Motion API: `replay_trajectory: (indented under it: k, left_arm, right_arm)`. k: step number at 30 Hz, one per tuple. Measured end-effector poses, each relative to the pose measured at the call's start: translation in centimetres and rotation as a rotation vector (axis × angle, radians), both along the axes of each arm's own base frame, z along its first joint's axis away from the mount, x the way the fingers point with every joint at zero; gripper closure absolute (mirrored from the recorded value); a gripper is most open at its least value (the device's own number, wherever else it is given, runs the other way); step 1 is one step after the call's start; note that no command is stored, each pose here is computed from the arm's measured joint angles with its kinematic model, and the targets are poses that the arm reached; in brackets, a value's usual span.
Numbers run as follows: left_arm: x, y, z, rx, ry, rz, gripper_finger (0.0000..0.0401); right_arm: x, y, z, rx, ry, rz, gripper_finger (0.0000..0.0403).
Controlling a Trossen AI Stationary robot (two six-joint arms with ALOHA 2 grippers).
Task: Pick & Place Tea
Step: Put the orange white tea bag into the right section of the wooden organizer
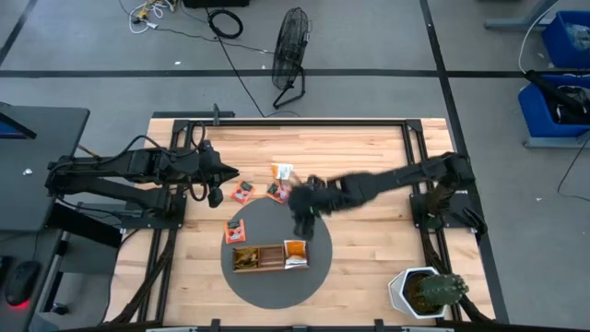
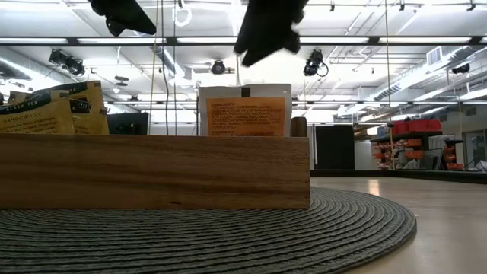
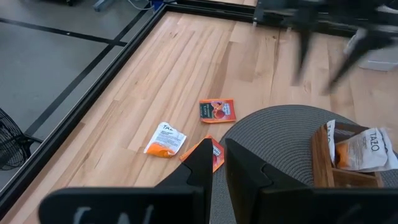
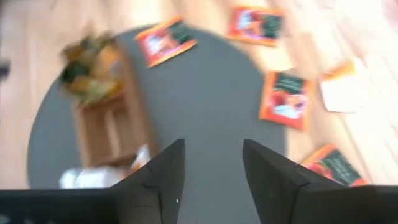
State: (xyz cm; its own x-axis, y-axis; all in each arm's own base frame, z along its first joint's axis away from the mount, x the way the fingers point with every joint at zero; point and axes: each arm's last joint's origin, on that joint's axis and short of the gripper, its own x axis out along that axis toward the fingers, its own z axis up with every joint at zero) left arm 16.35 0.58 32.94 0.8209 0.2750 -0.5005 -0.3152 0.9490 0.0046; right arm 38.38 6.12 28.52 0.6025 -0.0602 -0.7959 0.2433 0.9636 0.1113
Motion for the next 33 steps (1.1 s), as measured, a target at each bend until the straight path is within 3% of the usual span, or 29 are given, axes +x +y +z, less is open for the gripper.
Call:
replay_trajectory:
  k: [7, 12, 16, 21, 33]
  left_arm:
    - [0.0, 0.0, 0.0, 0.000, 0.000, 0.000, 0.0355]
    - [0.0, 0.1, 0.0, 0.008, -0.001, 0.015, 0.0355]
    - [0.1, 0.1, 0.1, 0.013, -0.014, 0.028, 0.0355]
    - [0.3, 0.1, 0.4, 0.012, -0.053, 0.029, 0.0355]
    - [0.4, 0.1, 0.5, -0.058, -0.090, 0.069, 0.0355]
  right_arm:
    - [1.0, -7.4, -0.2, 0.089, -0.027, -0.193, 0.0243]
    - [1.3, -11.6, -0.7, 0.067, -0.044, -0.252, 0.0243]
    - [1.7, -14.5, -2.1, 0.115, -0.021, -0.298, 0.0244]
    - [2.2, -17.3, -4.7, 0.178, 0.031, -0.390, 0.0243]
    - [6.0, -20.8, -9.3, 0.255, 0.233, -0.430, 0.0243]
